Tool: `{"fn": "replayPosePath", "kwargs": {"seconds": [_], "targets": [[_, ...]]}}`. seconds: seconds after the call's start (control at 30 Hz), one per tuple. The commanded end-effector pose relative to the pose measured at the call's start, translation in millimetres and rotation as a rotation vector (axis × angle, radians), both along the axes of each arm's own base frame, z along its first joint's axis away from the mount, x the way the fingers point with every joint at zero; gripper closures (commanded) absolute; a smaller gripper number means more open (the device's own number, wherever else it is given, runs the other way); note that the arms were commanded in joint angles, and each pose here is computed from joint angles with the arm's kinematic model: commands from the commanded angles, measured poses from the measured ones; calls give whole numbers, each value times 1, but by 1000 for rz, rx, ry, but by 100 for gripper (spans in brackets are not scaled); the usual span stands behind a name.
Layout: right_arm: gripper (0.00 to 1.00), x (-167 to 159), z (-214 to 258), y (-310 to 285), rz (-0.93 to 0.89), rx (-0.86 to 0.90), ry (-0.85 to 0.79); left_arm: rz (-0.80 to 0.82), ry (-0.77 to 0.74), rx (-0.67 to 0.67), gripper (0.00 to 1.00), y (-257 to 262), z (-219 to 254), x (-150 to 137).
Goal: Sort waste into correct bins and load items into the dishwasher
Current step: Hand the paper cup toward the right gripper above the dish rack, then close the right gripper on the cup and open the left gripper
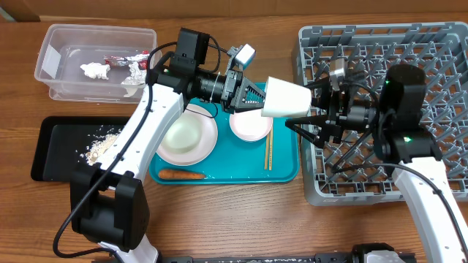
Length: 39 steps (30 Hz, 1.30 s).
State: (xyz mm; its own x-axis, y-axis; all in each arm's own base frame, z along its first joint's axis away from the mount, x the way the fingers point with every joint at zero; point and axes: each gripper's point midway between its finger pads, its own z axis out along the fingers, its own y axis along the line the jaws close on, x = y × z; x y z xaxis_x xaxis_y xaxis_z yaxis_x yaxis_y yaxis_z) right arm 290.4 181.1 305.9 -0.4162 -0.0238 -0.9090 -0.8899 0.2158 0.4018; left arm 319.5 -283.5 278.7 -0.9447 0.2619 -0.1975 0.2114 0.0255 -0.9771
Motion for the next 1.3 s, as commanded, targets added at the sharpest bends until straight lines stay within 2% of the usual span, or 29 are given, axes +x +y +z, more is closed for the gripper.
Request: {"fn": "replayPosePath", "kwargs": {"seconds": [0.0, 0.27, 0.4, 0.87, 1.0, 1.13, 1.23, 1.27], "targets": [[10, -4, 9, 3, 40, 17, -19, 8, -18, 4, 96, 0, 7, 1], [14, -3, 13, 3, 40, 18, -53, 8, -18, 4, 96, 0, 7, 1], [19, -3, 13, 3, 40, 19, -59, 8, -18, 4, 96, 0, 7, 1], [21, 2, 16, 2, 19, 11, -93, 8, -18, 4, 96, 0, 7, 1], [28, 2, 16, 2, 19, 11, -93, 8, -18, 4, 96, 0, 7, 1], [29, 2, 16, 2, 19, 11, -93, 8, -18, 4, 96, 0, 7, 1], [30, 2, 16, 2, 19, 11, -93, 9, -19, 5, 95, 0, 7, 1], [31, 2, 16, 2, 19, 11, -93, 10, -19, 6, 91, 0, 6, 1]]}}
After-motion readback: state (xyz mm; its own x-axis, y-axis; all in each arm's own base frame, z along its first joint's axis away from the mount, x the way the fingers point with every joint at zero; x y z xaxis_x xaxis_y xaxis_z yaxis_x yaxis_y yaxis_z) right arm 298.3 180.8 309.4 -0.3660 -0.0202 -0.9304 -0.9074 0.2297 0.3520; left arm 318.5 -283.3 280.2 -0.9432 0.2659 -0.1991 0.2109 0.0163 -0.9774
